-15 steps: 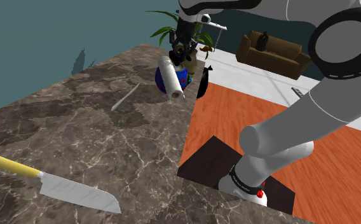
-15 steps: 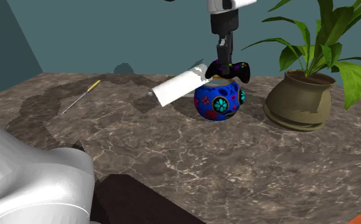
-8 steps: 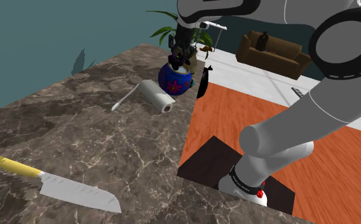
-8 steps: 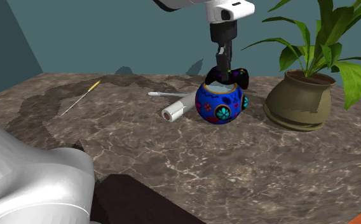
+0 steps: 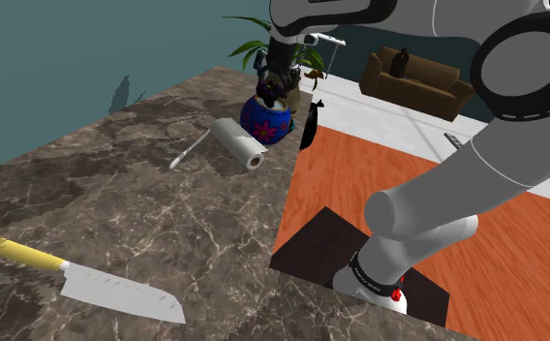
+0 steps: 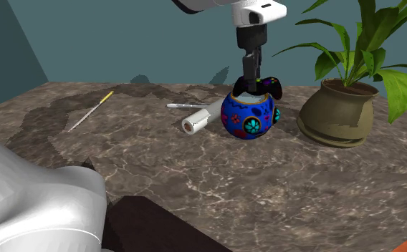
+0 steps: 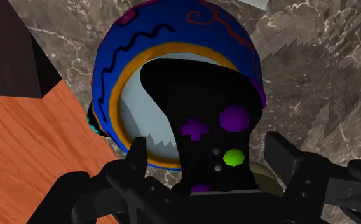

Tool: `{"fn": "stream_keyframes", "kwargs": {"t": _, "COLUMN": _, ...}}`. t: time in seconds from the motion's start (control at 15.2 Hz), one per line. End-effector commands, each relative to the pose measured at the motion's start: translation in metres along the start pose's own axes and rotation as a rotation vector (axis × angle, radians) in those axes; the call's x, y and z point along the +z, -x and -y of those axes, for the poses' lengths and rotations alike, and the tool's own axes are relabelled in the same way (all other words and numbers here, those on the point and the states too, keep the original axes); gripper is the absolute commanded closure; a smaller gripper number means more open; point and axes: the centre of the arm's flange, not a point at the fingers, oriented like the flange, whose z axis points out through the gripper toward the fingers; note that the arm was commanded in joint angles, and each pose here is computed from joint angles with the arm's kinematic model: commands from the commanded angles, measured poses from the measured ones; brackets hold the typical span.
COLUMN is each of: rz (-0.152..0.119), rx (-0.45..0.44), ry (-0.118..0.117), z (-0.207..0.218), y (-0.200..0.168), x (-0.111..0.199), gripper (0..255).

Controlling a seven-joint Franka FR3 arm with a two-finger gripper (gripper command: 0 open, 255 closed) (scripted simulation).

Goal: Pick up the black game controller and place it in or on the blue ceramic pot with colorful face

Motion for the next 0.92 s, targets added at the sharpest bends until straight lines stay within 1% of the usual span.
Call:
{"fn": "stream_keyframes", "kwargs": {"t": 0.0, "rz": 0.0, "rx": 0.0, "ry": 0.0, "z": 0.0, "y": 0.0, "x": 0.0, "gripper": 0}}
{"fn": "stream_keyframes", "kwargs": {"t": 0.07, "rz": 0.0, "rx": 0.0, "ry": 0.0, "z": 0.0, "y": 0.0, "x": 0.001, "gripper": 0}}
{"fn": "stream_keyframes", "kwargs": {"t": 0.33, "rz": 0.0, "rx": 0.0, "ry": 0.0, "z": 0.0, "y": 0.0, "x": -0.049, "gripper": 0}}
{"fn": "stream_keyframes", "kwargs": {"t": 0.86, "rz": 0.0, "rx": 0.0, "ry": 0.0, "z": 0.0, "y": 0.0, "x": -0.049, "gripper": 0}}
